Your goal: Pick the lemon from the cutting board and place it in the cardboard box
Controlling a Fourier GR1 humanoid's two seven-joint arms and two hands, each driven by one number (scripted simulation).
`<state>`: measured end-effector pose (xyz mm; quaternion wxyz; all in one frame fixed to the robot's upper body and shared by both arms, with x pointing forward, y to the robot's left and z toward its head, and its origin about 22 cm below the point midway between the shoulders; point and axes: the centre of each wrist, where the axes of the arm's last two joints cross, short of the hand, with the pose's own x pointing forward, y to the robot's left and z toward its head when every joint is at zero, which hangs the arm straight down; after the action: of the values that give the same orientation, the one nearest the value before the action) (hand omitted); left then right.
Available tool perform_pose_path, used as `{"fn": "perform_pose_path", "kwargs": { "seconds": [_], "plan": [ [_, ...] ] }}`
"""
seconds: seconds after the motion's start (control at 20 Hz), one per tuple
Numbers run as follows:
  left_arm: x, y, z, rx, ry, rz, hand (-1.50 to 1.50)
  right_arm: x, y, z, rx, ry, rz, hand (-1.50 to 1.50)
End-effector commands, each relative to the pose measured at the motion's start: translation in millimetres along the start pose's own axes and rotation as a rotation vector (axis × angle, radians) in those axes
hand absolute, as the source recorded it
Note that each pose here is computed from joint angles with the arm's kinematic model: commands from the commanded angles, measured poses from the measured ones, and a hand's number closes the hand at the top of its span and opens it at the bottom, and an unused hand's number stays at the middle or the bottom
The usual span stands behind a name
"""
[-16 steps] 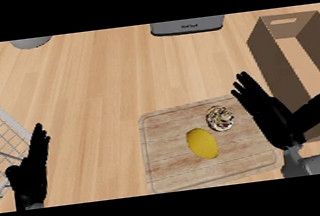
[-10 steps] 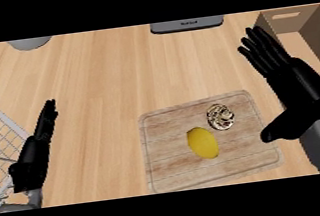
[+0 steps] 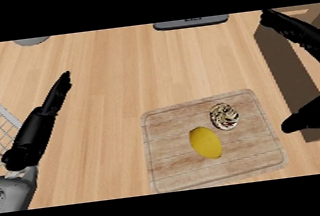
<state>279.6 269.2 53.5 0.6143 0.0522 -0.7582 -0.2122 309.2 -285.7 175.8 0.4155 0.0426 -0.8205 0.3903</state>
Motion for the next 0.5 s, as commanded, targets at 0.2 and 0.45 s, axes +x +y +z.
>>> {"fn": "perform_pose_path", "kwargs": {
  "seconds": [0.2,0.45],
  "plan": [
    [3.7,-4.0,-10.0,-0.049,-0.015,-0.021,0.00,5.5,-5.6,-9.1,0.287,-0.083,0.288,-1.50],
    [10.1,9.4,-14.7,-0.041,0.000,-0.011,0.00,42.2,17.2,-18.2,0.519,0.002,0.518,-1.50]
  ]
}}
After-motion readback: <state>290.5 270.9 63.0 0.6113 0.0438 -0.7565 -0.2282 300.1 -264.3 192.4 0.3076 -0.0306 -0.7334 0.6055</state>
